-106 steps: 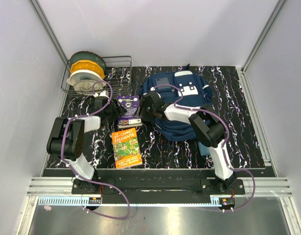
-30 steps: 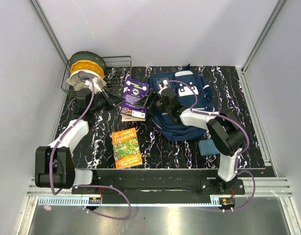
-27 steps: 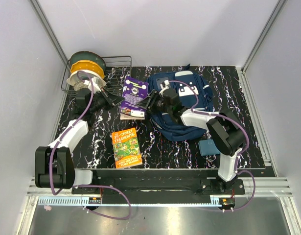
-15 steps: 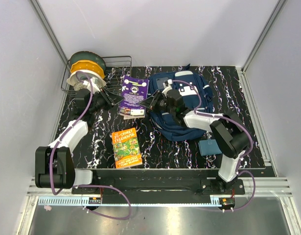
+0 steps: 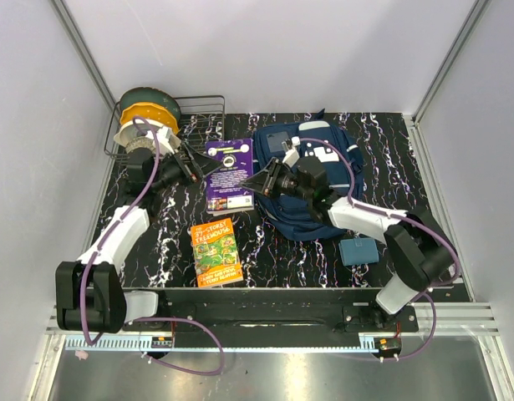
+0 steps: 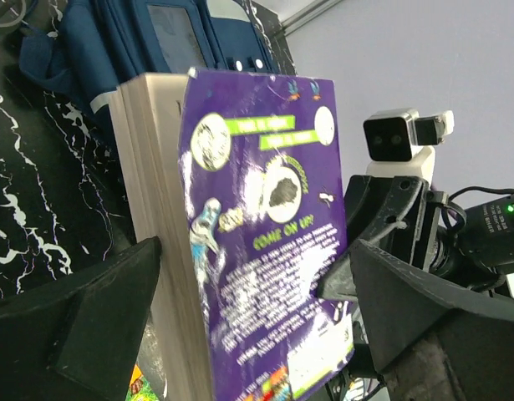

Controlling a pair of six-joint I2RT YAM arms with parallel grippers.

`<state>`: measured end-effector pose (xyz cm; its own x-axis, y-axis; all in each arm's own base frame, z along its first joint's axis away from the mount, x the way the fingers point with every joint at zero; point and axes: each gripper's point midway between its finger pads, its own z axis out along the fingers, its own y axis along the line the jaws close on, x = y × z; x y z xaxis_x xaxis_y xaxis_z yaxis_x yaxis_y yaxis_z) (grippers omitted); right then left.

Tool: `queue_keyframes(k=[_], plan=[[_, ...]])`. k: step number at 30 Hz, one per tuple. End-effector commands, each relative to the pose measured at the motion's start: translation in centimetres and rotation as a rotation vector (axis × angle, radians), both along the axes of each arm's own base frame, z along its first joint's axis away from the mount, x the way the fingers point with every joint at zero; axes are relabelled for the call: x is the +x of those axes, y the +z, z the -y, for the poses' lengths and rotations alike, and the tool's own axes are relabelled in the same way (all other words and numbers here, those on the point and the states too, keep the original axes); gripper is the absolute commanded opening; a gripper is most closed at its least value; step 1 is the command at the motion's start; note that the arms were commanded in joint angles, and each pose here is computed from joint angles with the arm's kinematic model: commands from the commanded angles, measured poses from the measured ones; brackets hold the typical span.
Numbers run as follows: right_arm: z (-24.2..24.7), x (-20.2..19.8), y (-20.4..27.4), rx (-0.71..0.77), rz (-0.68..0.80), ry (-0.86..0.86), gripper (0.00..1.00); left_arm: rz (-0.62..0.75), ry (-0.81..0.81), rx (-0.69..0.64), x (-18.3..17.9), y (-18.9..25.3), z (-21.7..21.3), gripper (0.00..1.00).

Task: Pack the student bag
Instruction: Pick up the book from the center of the board.

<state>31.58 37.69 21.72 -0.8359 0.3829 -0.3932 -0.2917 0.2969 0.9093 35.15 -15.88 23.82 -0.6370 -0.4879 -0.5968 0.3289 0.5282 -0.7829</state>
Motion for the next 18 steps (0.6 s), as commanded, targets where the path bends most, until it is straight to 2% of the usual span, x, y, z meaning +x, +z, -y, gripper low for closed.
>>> queue_keyframes(k=[1, 9, 15, 16, 18], plan=[[0.2, -3.8, 8.7, 0.218, 0.178, 0.143, 0.00, 0.115, -0.069, -0.011, 0.0, 3.1, 0.8, 0.99], [0.8, -6.2, 10.9, 0.267, 0.233, 0.222, 0.00, 0.093, -0.129, -0.029, 0.1, 2.1, 1.9, 0.99], [0.6, -6.8, 9.8, 0.276, 0.190, 0.264, 0.00, 0.188, -0.253, -0.124, -1.2, 4.5, 3.5, 0.99], [0.6, -6.8, 9.6, 0.274, 0.184, 0.262, 0.00, 0.216, -0.270, -0.149, -1.4, 5.4, 3.7, 0.98], [0.5, -6.6, 9.0, 0.268, 0.173, 0.259, 0.00, 0.225, -0.312, -0.171, -2.0, 5.6, 4.0, 0.88]])
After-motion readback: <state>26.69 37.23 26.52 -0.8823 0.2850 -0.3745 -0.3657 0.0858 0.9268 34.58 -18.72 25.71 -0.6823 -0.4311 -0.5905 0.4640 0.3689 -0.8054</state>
